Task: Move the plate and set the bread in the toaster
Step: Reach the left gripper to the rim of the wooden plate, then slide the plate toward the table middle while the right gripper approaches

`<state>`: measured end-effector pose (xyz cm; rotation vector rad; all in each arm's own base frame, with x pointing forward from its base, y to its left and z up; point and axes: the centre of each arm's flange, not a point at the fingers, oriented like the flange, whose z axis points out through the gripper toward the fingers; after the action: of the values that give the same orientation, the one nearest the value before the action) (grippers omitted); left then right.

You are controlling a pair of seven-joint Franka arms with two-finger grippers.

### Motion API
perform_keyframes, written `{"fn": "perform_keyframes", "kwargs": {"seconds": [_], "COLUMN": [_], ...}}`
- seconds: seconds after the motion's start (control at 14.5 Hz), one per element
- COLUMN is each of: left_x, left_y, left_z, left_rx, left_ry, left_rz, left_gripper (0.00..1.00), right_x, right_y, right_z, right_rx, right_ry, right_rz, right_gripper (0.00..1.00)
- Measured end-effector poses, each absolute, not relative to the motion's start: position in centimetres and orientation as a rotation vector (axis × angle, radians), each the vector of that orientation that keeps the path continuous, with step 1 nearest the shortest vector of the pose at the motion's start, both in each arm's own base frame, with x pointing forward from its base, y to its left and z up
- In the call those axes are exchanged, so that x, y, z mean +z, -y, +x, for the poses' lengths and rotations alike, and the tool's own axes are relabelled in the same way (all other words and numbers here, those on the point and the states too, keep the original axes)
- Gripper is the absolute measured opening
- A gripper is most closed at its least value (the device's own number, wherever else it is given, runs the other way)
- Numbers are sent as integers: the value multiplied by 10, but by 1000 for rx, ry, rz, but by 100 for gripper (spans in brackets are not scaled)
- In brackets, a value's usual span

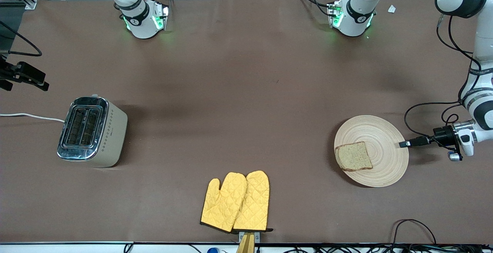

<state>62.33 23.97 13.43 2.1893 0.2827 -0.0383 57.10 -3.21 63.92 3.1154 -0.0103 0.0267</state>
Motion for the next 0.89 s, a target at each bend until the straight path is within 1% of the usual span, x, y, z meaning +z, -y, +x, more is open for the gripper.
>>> {"fn": "perform_keyframes", "kwargs": {"seconds": [0.07, 0.14, 0.21, 0.28, 0.34, 0.48, 0.62, 0.89], "left_x": [133, 132, 133, 134, 137, 140, 145, 166], "left_y": [-239, -239, -239, -238, -237, -233, -219, -155], "left_z": [623, 623, 623, 625, 626, 628, 636, 668], "left_rx": [-40, -40, -33, -22, -11, 4, 13, 48], "left_ry": [-282, -280, -273, -258, -234, -210, -183, -71], "left_rz": [2188, 2188, 2185, 2182, 2171, 2158, 2141, 2098], "left_gripper": [35, 35, 28, 18, 13, 11, 10, 10], "right_x": [639, 639, 639, 639, 639, 631, 612, 560], "right_y": [32, 32, 31, 30, 28, 24, 20, -14], "right_z": [571, 571, 571, 571, 572, 576, 586, 618], "right_rx": [27, 27, 27, 28, 28, 10, -31, -84], "right_ry": [10, 9, 8, 6, 4, 2, -3, 56], "right_rz": [3115, 3116, 3118, 3125, 3138, 3179, 3204, 3242], "right_gripper": [100, 100, 100, 100, 100, 100, 100, 100]}}
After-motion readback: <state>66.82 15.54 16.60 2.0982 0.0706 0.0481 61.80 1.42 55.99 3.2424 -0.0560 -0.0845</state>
